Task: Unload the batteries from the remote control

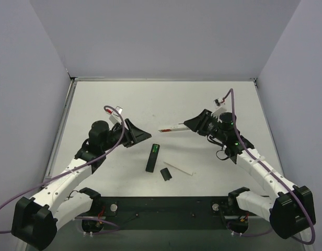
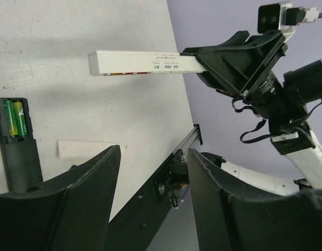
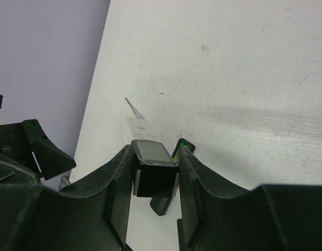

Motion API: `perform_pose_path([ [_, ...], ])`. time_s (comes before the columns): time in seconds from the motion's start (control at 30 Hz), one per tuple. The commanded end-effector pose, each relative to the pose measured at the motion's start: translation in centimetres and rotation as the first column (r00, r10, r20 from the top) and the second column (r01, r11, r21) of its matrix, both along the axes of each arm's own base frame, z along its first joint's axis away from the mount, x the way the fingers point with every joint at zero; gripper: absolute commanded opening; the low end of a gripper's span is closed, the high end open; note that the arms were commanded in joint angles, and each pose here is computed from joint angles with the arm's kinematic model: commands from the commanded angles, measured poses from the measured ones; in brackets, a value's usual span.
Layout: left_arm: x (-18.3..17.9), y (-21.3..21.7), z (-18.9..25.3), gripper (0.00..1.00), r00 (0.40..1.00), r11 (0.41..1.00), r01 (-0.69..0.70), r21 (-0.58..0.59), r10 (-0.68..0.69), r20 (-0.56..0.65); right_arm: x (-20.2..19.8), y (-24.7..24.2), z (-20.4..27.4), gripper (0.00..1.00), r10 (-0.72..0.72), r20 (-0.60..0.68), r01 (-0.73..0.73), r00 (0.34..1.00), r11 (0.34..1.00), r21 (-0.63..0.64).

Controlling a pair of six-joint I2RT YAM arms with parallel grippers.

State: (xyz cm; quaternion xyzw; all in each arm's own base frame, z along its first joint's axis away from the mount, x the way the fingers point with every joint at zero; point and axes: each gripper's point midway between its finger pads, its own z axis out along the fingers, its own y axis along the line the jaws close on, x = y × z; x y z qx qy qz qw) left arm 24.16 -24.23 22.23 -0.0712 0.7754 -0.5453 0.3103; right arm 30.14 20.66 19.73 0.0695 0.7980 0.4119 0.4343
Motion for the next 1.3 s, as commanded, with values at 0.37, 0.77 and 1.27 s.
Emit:
perform_pose_path([
  [0.37,2.2,1.3,-1.9,0.63,0.999,0.952,0.015,0.307,-0.023,0.023,-0.7,-5.9,-1.1,0.00,-0.099,-0.152,0.057,0.983,0.965,-0.257],
  [0.77,2.9,2.4,-2.9,0.63,0.999,0.917,-0.016,0.398,-0.002,0.046,-0.8,-9.3,-5.8,0.00,-0.240,-0.588,0.290,0.772,0.957,-0.011],
  [1.27,2.7,4.5,-4.7,0.63,0.996,0.872,-0.061,0.487,0.021,0.086,0.8,-7.6,-11.9,0.00,-0.068,-0.771,0.337,0.633,0.921,0.195],
])
